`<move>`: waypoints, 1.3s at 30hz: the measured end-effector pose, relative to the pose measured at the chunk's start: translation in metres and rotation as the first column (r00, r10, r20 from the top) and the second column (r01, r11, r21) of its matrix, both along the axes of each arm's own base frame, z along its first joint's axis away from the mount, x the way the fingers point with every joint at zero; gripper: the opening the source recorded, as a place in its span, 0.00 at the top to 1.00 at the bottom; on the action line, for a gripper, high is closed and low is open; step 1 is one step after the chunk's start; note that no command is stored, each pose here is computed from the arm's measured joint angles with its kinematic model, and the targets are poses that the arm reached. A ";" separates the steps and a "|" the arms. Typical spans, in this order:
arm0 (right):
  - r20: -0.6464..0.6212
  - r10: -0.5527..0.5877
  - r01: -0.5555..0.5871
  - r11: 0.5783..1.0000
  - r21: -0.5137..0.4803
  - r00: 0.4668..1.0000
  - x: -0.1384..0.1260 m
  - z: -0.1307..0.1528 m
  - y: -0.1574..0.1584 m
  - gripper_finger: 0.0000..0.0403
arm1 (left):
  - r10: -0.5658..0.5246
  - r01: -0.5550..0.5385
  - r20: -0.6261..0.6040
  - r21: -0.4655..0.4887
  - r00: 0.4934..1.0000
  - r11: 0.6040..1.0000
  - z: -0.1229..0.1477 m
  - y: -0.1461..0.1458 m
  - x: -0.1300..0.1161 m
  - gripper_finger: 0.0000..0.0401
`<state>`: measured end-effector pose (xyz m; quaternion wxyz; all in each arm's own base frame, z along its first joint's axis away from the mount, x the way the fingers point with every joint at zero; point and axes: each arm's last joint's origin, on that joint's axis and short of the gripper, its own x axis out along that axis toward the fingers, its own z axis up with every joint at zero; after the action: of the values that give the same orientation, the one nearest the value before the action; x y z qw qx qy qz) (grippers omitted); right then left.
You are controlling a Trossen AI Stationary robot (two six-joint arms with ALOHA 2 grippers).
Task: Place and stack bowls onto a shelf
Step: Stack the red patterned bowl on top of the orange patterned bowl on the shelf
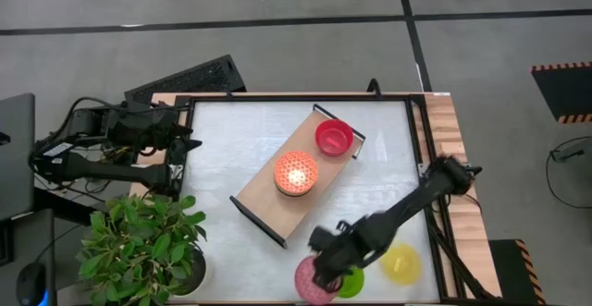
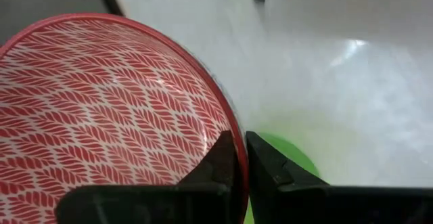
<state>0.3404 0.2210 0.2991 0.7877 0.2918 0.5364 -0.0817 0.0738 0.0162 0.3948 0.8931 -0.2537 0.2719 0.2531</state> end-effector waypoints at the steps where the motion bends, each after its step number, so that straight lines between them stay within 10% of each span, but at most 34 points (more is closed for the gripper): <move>1: 0.026 -0.015 0.015 1.000 0.006 1.000 -0.006 0.015 -0.009 0.90 | 0.000 0.000 0.000 0.000 1.000 1.000 0.000 0.000 0.000 0.33; 11: 0.343 -0.263 0.274 0.961 0.016 0.902 -0.057 0.123 -0.117 0.90 | -0.022 0.022 -0.012 0.026 1.000 0.999 0.000 0.000 0.000 0.33; 19: 0.443 -0.283 0.365 0.925 -0.110 0.851 -0.059 0.141 -0.183 0.90 | -0.027 0.028 -0.018 0.041 0.999 0.999 0.000 0.000 0.000 0.33; 39: 0.267 0.125 -0.037 0.950 -0.312 0.956 0.000 0.154 -0.252 0.90 | 0.129 -0.129 0.015 0.027 0.992 0.991 0.001 0.003 -0.001 0.33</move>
<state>0.3399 -0.0307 0.4532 0.8944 0.1538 0.4107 -0.0878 0.0728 0.0193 0.3953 0.8801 -0.2600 0.2456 0.3122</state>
